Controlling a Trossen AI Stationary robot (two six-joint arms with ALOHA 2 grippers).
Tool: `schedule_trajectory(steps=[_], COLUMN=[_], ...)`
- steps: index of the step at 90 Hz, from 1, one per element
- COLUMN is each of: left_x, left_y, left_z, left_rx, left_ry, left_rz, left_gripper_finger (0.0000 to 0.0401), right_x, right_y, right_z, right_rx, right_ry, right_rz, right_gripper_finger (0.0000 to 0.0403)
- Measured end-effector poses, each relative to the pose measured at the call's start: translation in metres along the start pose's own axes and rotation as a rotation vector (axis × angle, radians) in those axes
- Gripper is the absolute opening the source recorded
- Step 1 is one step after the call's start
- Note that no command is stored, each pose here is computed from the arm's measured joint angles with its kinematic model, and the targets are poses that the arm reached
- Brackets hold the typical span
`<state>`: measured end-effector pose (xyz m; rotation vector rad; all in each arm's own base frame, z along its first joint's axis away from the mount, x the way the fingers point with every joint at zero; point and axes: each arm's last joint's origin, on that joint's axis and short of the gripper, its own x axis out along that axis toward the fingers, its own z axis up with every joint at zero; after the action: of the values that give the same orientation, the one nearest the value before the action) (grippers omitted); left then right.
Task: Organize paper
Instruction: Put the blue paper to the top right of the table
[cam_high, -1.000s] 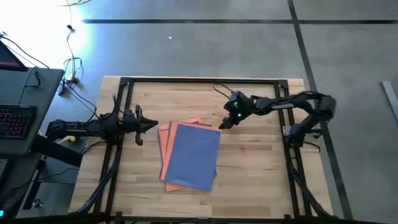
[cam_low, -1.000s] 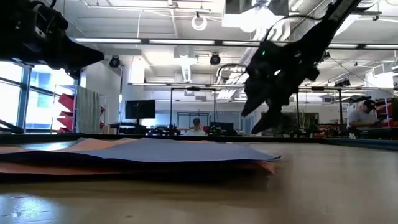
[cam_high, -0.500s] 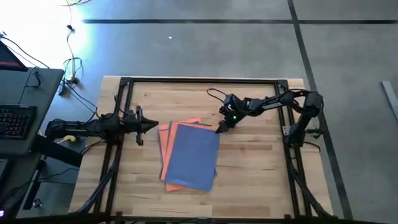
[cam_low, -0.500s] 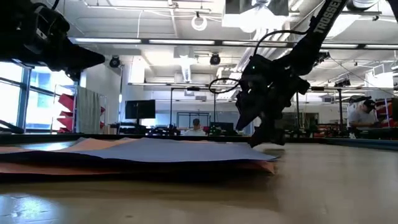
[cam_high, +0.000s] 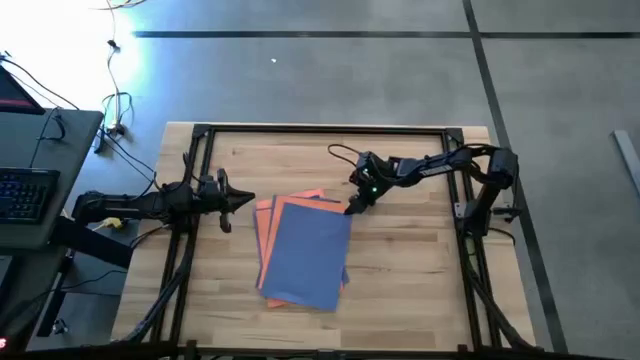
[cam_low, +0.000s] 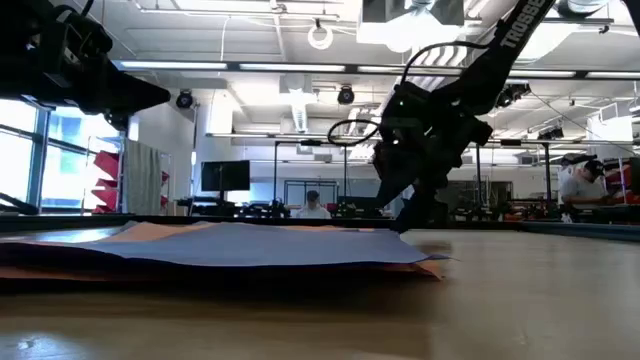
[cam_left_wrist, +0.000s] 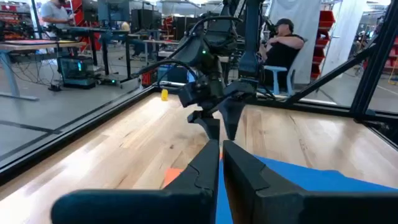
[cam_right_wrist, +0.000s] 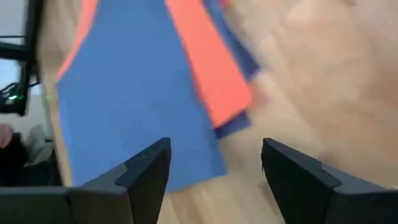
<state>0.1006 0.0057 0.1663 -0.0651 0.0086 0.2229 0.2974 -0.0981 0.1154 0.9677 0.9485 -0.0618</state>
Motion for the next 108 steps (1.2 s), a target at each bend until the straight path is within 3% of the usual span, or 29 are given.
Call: schedule_trajectory(steps=[49,81,108], left_x=[0.002,0.003,0.003], left_y=[0.0,0.0,0.0], left_z=[-0.002,-0.003,-0.003], left_rx=[-0.021,-0.017,-0.017], left_ry=[0.023,0.037,0.037], left_rz=[0.02,0.021,0.022], left_gripper_finger=[0.0001,0.0001,0.0001], right_x=[0.009,0.01,0.032], right_y=[0.012,0.015,0.008], right_z=[-0.009,-0.005,-0.012], right_rx=[0.024,0.004,-0.012], right_ry=[0.054,0.015,0.074], right_rz=[0.029,0.057,0.051], right_gripper_finger=[0.0231,0.0231,0.0231])
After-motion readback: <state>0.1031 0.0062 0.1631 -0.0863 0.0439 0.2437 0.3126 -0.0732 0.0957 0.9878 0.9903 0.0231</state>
